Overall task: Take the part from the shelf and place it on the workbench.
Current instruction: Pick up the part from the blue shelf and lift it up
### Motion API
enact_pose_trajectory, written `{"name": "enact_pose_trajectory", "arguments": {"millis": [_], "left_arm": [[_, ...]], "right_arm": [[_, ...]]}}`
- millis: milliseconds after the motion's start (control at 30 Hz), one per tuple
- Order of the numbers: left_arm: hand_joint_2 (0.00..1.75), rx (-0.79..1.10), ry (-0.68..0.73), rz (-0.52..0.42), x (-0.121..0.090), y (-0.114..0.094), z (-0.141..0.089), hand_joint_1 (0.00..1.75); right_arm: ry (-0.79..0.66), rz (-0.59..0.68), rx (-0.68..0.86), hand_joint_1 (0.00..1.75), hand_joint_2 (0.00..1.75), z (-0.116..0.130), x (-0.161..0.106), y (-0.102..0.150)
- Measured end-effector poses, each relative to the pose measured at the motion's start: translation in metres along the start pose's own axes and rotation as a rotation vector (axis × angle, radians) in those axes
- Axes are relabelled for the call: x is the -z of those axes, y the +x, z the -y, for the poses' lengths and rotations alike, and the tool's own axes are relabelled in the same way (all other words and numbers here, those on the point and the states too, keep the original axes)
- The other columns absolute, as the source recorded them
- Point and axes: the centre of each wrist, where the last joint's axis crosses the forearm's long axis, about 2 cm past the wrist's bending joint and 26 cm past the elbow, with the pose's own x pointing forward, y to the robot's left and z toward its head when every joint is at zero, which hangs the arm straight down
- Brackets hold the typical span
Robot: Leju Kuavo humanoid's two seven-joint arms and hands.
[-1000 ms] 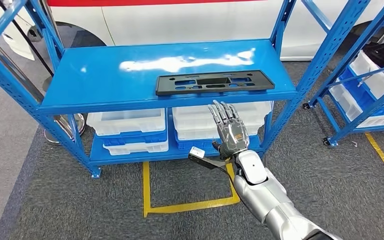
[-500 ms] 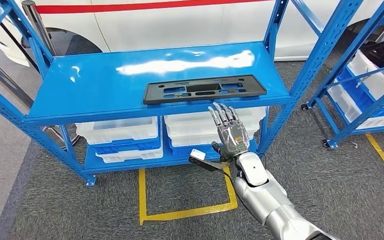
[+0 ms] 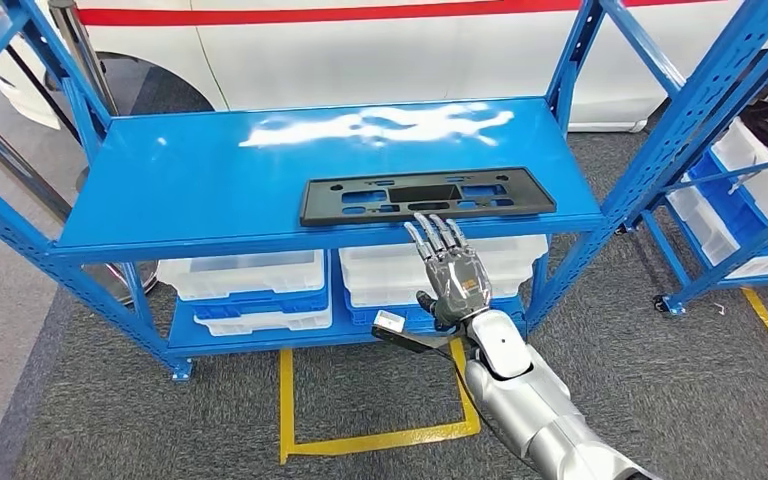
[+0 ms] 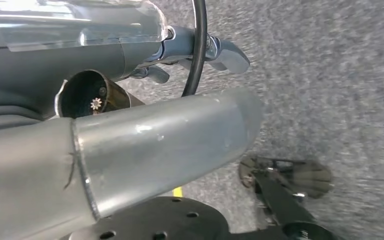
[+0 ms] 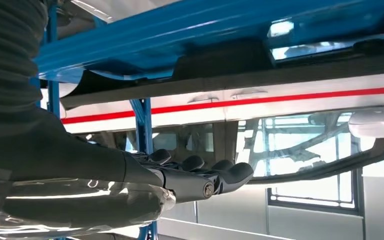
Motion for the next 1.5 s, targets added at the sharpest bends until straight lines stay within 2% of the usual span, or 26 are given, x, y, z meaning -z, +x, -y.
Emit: {"name": "enact_pose_trajectory", "arguments": {"millis": [267,467,1500], "left_arm": [[0.00,0.001,-0.002,0.007,0.000,0.003,0.000,0.00],[0.00,0.004,-0.003,0.001,0.000,0.000,0.001,0.00],[0.00,0.011,-0.005,-0.006,0.000,-0.003,0.002,0.00]], "right_arm": [[0.018,0.079,0.029,0.00,1.75,-0.001,0.002,0.028],[0.028,0.096,0.045,0.00,1.75,-0.002,0.001,0.037],[0.034,0.047,0.033,0.00,1.75,0.000,0.006,0.031]]}}
